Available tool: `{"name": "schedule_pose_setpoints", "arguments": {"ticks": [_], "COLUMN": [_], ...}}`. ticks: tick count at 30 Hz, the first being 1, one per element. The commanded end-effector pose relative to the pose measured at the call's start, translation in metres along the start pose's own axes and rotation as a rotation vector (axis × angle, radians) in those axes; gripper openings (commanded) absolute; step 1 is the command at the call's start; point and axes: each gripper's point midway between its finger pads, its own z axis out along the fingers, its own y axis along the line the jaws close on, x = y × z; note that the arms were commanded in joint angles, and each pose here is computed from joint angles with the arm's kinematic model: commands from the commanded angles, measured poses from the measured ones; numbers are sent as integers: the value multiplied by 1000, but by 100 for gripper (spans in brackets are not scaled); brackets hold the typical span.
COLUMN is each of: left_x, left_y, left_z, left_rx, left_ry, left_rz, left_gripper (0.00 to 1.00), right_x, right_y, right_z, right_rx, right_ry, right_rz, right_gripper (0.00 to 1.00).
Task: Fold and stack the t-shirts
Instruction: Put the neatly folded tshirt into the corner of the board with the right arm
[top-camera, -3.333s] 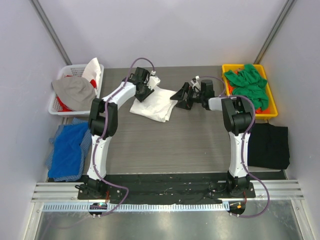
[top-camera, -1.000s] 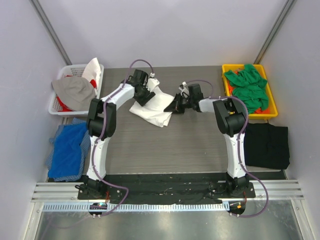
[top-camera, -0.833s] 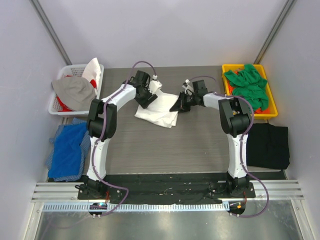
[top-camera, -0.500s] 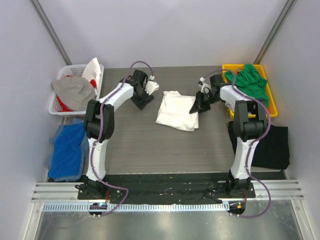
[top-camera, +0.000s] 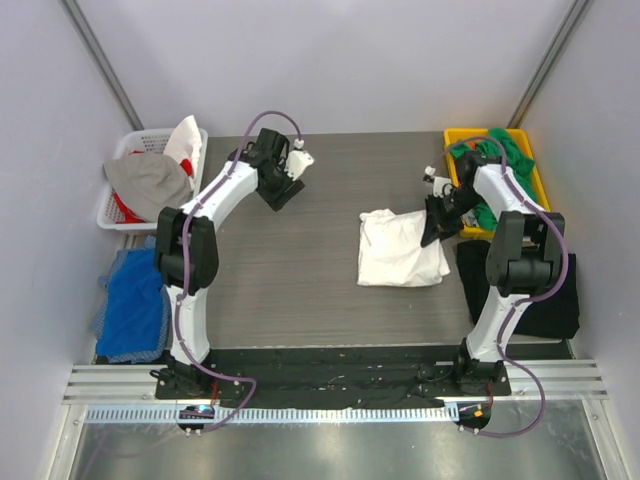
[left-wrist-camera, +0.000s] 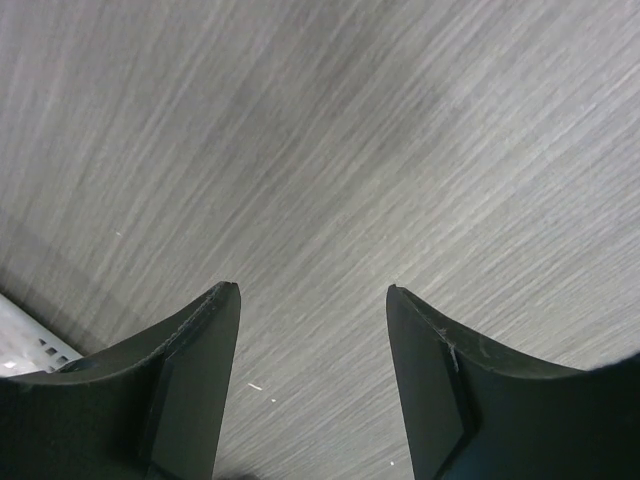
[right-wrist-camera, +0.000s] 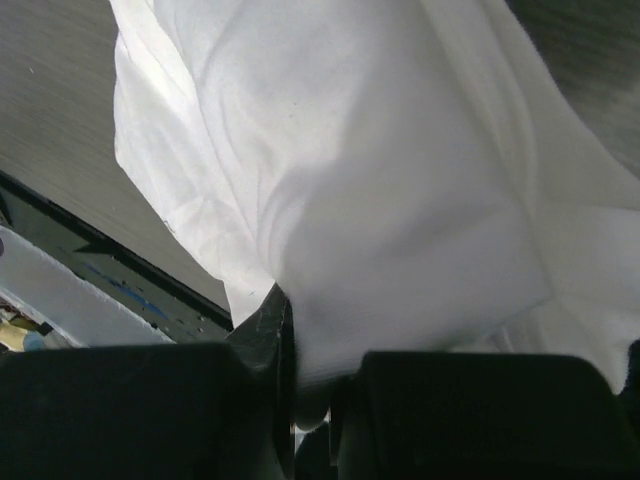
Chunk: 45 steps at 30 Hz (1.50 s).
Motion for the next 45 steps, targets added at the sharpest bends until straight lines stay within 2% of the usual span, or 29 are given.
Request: {"name": "schedule_pose_setpoints", "arguments": {"ticks": [1, 8, 18, 27, 39, 45], "left_x": [0, 5, 11, 14, 20, 21], "left_y": [2, -7, -13, -17, -21, -19], "left_z": [-20, -17, -16, -13, -14, -15], "left_rx": [-13, 20, 35, 53, 60, 56], "left_ry": [-9, -9, -17, -13, -4, 4], "left_rz": [17, 13, 18, 22, 36, 42], "left_gripper": [65, 64, 64, 64, 64, 64], "right_x": [33, 61, 133, 185, 214, 224], "right_y": [3, -24, -69, -115, -170, -197], "right_z": [-51, -89, -126, -174, -207, -217], "right_rx": [39, 136, 256, 390, 565, 685], "right_ry": [22, -2, 26, -3, 7, 71], "right_rz": [-30, 28, 128, 243, 304, 315], "right_gripper": [1, 1, 1, 1, 1, 1]}}
